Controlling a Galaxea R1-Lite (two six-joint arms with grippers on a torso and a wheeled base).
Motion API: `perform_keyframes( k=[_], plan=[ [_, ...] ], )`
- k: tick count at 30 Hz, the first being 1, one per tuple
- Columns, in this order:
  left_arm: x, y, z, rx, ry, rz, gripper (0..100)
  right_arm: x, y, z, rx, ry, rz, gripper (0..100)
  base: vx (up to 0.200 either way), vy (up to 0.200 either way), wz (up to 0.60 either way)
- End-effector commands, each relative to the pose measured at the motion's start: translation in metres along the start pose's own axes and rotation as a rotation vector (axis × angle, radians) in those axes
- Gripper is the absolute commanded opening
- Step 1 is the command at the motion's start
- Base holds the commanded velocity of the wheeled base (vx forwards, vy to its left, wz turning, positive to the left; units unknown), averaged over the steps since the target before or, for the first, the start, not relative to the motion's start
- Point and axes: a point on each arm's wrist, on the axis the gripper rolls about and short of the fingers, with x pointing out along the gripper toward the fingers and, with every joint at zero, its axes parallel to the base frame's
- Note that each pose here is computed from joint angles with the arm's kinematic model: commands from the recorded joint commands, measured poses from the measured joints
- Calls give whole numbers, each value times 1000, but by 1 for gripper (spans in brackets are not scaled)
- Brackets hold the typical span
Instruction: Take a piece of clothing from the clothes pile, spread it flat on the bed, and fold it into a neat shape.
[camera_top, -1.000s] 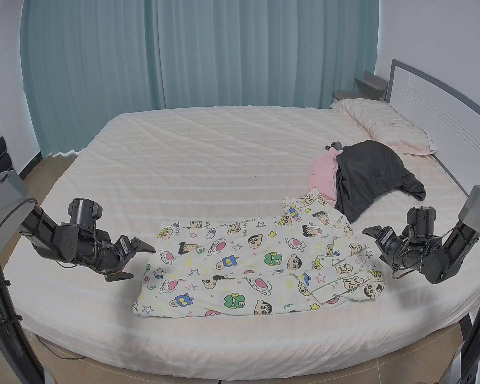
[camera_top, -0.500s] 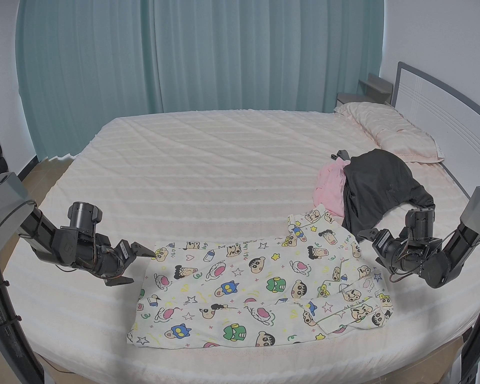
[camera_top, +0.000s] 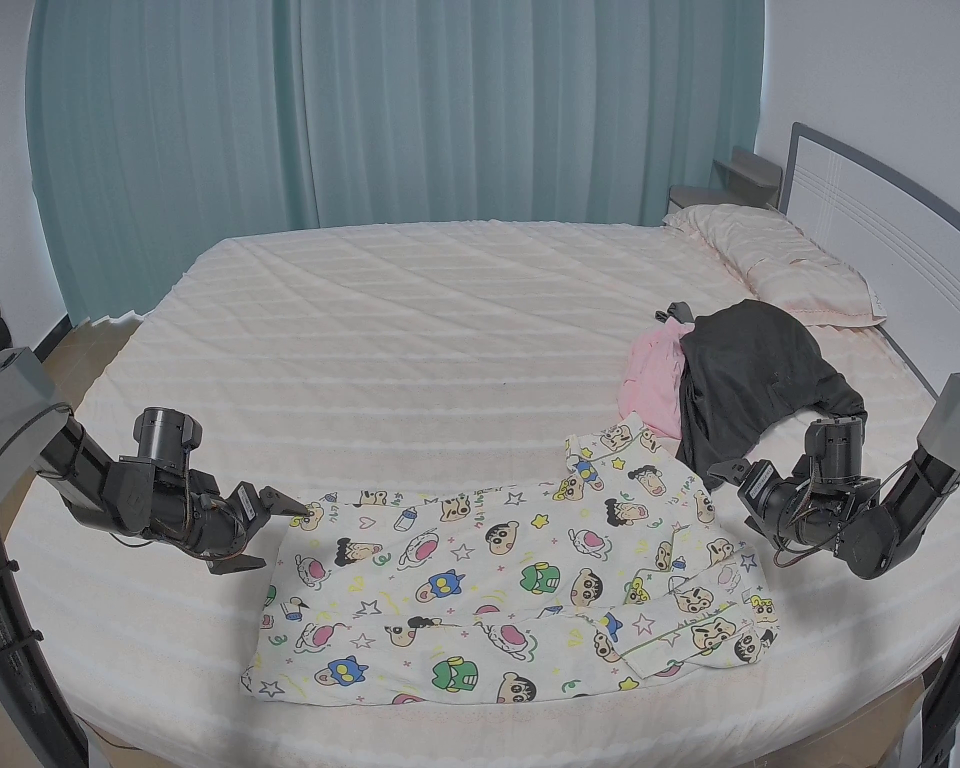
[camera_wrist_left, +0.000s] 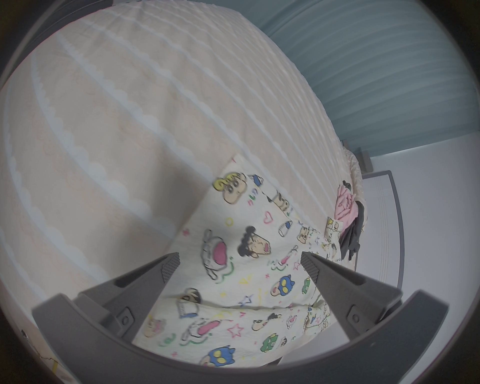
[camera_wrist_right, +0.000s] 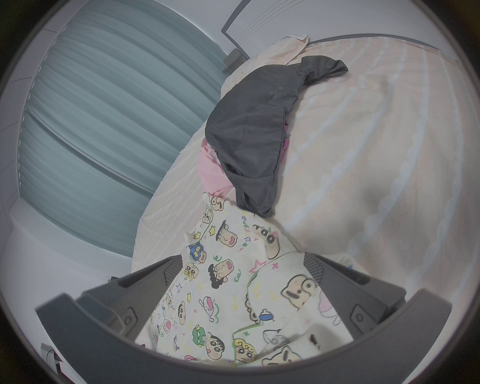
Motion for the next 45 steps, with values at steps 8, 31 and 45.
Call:
perform_keyframes(
  k=[8, 31, 45],
  plan=[
    [-1, -5, 5, -60, -58, -51, 100, 0, 0, 0, -1, 0, 0, 100, 0, 0, 0],
    [8, 4, 21, 62, -241, 61, 100, -2, 1, -11, -21, 33, -3, 100, 43, 0, 0],
    [56, 11, 54, 147, -222, 53, 100, -4, 3, -14, -26, 39, 4, 100, 0, 0, 0]
  ],
)
